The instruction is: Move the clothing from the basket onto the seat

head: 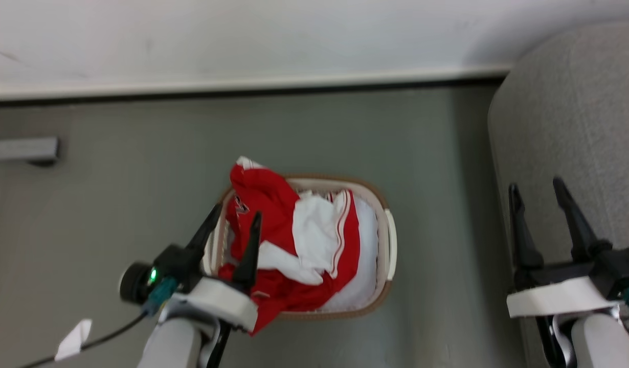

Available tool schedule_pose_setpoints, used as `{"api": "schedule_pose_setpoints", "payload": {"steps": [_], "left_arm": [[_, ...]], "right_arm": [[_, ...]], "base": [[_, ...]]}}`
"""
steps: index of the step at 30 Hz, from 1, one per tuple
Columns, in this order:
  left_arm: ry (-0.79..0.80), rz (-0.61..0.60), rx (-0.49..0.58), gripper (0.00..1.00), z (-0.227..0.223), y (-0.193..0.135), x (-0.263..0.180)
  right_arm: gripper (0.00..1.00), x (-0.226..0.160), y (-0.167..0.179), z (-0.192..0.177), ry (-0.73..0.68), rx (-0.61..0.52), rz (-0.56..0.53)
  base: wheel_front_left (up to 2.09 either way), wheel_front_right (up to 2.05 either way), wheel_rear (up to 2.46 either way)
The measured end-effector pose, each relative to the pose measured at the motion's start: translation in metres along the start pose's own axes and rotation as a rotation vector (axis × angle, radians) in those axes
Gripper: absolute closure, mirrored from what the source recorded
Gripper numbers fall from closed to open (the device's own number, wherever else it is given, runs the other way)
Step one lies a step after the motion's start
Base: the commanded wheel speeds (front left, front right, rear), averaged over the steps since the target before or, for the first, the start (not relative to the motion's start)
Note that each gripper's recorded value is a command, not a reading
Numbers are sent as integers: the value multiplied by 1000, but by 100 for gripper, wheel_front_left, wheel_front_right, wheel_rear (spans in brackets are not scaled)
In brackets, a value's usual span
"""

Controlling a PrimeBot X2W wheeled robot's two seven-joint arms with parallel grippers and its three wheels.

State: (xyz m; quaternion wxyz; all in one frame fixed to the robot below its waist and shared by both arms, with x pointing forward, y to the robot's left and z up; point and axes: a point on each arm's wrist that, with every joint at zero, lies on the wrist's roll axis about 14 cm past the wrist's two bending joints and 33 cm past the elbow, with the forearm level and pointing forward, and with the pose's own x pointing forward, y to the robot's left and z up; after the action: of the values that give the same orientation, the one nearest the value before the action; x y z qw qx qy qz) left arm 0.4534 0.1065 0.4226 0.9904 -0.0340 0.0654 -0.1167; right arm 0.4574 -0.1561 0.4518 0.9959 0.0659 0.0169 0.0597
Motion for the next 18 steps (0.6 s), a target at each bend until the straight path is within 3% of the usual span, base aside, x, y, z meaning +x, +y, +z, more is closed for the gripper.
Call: {"api": "schedule_pose_setpoints", "payload": {"steps": [9, 18], "left_arm": [[200, -164, 55, 0, -92, -28, 81], [495, -202, 105, 0, -210, -34, 110]], "right_arm": [[0, 46, -10, -40, 31, -12, 11], [0, 51, -32, -90, 117, -28, -23]], "base": [[0, 0, 0], [0, 0, 0]]}}
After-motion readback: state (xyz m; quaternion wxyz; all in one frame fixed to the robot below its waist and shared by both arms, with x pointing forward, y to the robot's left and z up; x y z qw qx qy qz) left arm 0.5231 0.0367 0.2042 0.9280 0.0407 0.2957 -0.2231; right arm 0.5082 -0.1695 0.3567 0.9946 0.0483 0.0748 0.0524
